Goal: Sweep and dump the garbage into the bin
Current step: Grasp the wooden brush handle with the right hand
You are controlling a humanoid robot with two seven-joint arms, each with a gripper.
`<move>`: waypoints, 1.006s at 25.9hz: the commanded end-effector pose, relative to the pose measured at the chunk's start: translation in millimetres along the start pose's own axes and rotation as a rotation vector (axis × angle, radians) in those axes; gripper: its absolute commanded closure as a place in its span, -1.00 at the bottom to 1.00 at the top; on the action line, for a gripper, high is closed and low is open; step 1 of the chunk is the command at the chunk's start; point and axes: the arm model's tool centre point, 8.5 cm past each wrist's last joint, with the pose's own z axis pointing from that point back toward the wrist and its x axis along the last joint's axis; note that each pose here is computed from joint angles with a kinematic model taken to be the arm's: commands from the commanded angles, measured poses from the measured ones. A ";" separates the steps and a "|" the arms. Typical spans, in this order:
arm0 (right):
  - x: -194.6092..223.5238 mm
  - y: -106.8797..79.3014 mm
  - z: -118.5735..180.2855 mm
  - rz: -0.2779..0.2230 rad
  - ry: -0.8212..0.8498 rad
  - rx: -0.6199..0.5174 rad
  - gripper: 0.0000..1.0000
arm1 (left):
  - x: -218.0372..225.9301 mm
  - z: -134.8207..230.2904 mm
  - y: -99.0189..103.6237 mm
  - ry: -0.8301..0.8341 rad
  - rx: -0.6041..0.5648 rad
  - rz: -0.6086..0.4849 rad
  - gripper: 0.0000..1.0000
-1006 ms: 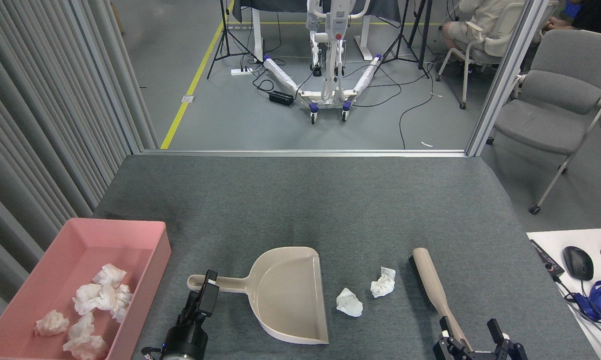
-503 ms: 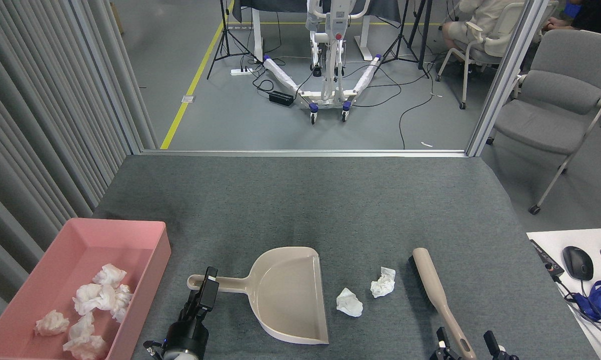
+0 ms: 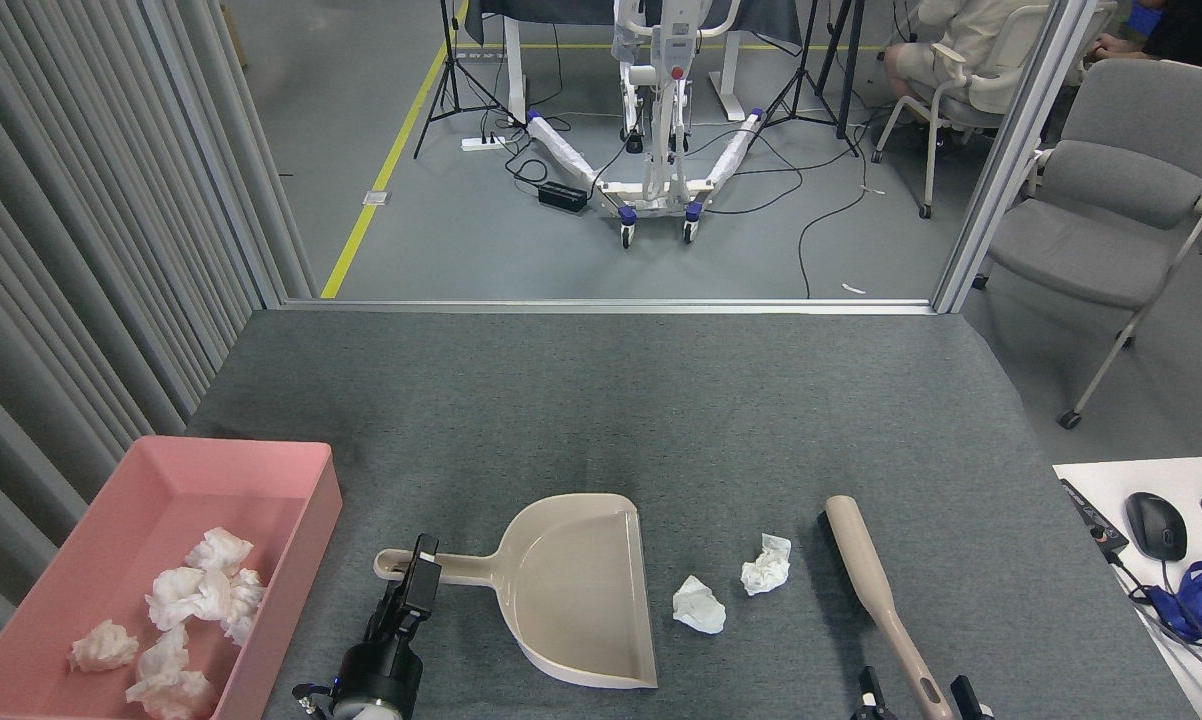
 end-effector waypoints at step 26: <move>-2.2 1.0 -11.9 0.011 0.013 0.000 0.13 | 0.2 3.0 0.3 -0.072 -0.007 0.011 0.36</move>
